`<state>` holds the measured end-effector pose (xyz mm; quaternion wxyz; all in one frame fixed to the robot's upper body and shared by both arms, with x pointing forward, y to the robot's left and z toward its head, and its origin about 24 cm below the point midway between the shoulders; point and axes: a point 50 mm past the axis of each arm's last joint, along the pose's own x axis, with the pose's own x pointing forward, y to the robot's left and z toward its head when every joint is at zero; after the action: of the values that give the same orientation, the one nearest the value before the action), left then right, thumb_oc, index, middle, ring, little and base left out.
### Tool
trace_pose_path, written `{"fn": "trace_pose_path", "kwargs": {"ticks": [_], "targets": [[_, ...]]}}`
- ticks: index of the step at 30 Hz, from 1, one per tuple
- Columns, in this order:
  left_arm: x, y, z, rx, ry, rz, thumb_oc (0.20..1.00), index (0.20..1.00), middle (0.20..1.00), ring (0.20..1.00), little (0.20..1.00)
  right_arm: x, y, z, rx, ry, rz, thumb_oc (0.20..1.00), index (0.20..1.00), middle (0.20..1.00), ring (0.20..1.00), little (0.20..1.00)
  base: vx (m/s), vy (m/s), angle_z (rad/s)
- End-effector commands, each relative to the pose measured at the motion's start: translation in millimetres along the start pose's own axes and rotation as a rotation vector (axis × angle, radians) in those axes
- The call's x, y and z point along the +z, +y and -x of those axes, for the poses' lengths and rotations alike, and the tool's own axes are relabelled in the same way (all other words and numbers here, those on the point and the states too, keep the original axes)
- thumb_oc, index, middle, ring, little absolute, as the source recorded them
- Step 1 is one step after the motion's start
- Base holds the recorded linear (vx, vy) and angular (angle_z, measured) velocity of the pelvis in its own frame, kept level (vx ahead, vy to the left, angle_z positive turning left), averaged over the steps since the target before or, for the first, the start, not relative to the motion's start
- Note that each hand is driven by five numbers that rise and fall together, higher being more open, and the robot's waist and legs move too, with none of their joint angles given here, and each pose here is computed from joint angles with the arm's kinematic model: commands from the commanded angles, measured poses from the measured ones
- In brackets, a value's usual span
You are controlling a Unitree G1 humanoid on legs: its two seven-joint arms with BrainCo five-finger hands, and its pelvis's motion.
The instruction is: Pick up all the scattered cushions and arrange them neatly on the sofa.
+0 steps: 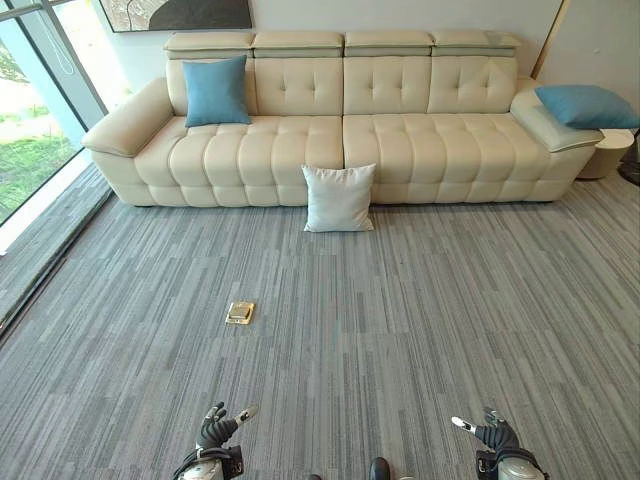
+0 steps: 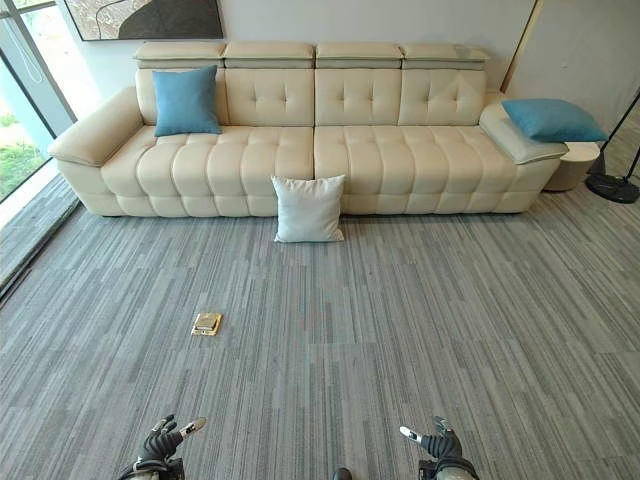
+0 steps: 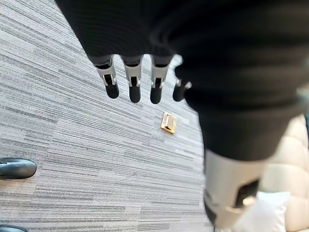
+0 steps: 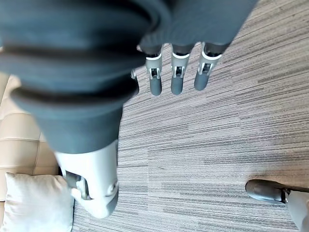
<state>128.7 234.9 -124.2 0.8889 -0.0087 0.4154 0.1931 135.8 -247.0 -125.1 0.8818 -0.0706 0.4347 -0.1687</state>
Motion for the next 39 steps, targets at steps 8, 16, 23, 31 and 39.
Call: {"fn": "trace_pose_path", "kwargs": {"ticks": [8,16,23,31,39], "targets": [[16.2,-2.8,-5.5,-0.001,-0.054,0.010,1.000,1.000,1.000,1.000,1.000,13.4,-3.6,-6.3,0.013,-0.031,0.029,1.000,1.000,1.000,1.000,1.000,0.00,0.000,0.00],[7.9,0.7,-5.2,0.025,-0.019,0.018,1.000,1.000,1.000,1.000,1.000,4.4,-3.7,-6.3,0.010,0.010,0.021,1.000,1.000,1.000,1.000,1.000,0.00,0.000,0.00],[5.5,4.7,-4.7,0.038,-0.013,0.005,1.000,1.000,1.000,1.000,1.000,-1.4,-4.9,-5.9,-0.002,0.033,0.043,1.000,1.000,1.000,1.000,1.000,0.00,0.003,0.04],[4.4,4.2,-4.4,0.037,-0.009,0.007,1.000,1.000,1.000,1.000,1.000,-2.7,-3.0,-5.3,0.008,0.038,0.039,1.000,1.000,1.000,1.000,1.000,0.00,0.002,0.04],[-0.5,0.4,-4.0,0.001,0.017,0.000,1.000,1.000,1.000,1.000,1.000,-0.5,-5.8,-5.0,0.002,0.025,0.024,1.000,1.000,1.000,1.000,1.000,0.00,0.000,0.00]]}}
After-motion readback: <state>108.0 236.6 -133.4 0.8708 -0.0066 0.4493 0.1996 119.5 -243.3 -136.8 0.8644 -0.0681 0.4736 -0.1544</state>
